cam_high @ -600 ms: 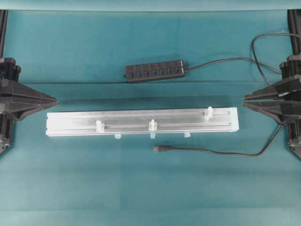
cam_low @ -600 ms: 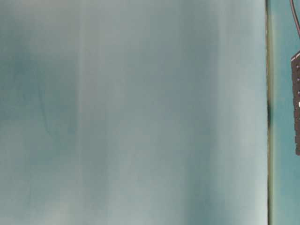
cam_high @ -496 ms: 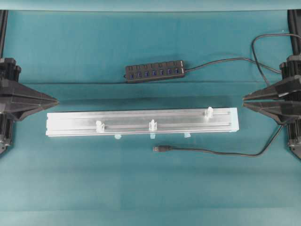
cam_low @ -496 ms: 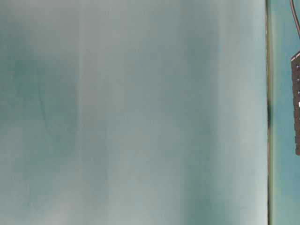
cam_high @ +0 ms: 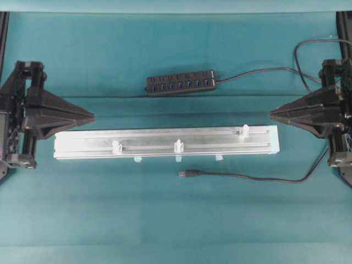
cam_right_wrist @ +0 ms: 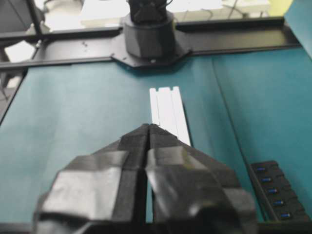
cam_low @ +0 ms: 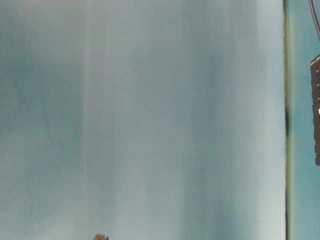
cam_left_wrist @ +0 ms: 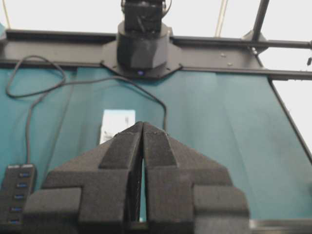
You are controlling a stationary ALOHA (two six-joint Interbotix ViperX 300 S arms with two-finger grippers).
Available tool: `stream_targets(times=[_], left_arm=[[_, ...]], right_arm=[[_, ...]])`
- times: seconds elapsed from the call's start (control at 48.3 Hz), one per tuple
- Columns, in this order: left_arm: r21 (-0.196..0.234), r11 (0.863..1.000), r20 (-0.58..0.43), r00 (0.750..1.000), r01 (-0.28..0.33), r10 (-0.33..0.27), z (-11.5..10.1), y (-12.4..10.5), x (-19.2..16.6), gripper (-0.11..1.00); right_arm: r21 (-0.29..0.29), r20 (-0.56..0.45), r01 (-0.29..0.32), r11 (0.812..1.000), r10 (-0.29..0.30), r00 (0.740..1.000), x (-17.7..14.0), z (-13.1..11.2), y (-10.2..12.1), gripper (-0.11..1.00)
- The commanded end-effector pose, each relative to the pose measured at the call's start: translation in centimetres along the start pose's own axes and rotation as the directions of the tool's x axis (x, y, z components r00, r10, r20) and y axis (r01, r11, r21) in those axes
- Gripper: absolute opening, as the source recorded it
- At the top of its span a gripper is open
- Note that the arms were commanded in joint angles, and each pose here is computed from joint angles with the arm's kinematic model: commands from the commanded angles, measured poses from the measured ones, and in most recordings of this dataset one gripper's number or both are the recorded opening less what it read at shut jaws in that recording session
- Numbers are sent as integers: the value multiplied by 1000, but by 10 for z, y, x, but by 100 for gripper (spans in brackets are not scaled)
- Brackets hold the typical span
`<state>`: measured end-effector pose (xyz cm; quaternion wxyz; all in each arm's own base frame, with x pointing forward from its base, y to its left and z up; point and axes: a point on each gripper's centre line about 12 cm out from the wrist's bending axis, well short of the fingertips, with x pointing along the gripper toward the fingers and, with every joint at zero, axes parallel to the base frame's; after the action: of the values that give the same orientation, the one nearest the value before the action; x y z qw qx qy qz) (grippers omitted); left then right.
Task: Pass the USB cable through three rings with both arms.
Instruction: 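Move the right gripper toward the black USB plug near the rail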
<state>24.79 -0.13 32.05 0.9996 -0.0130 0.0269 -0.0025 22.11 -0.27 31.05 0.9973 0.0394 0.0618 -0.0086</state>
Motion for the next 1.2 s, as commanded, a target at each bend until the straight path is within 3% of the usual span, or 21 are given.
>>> stream_targets(times=[0.0, 0.207, 0.269, 0.393, 0.517, 0.559, 0.662, 0.745, 0.848, 1.179], left_arm=[[-3, 1000, 23, 1000, 4, -4, 13, -1, 3, 2], [-4, 1000, 29, 1000, 3, -2, 20, -1, 6, 2], [-4, 1000, 23, 1000, 2, -2, 19, -1, 5, 7], [3, 1000, 0, 1000, 1, -1, 16, -1, 4, 35], [-3, 1000, -28, 1000, 2, -2, 14, -1, 3, 74], [-1, 1000, -37, 999, 3, -3, 13, -1, 3, 80], [0, 1000, -46, 999, 3, -3, 13, -1, 3, 78], [0, 1000, -55, 998, 2, -2, 13, -1, 3, 77], [2, 1000, -64, 998, 2, -2, 12, -1, 3, 77], [4, 1000, -122, 992, 0, 0, 5, -1, 1, 77]], right_arm=[[17, 15, -3, 1000, 3, 1000, 2, 9, 1, -9], [57, -63, 7, 998, -4, 998, 11, -1, 0, -5], [58, -90, 11, 998, -6, 996, 15, -3, 0, -1], [51, -146, 17, 999, -9, 989, 24, -5, 0, 13], [48, -207, 22, 999, -12, 978, 36, -4, 0, 40], [47, -229, 25, 999, -13, 973, 39, -4, 1, 51], [44, -287, 29, 999, -15, 958, 48, -5, 1, 76], [37, -333, 27, 999, -13, 943, 54, -6, 3, 83], [33, -396, 23, 999, -8, 918, 63, -8, 6, 84], [10, -595, 9, 1000, -1, 804, 95, -24, 16, 84]])
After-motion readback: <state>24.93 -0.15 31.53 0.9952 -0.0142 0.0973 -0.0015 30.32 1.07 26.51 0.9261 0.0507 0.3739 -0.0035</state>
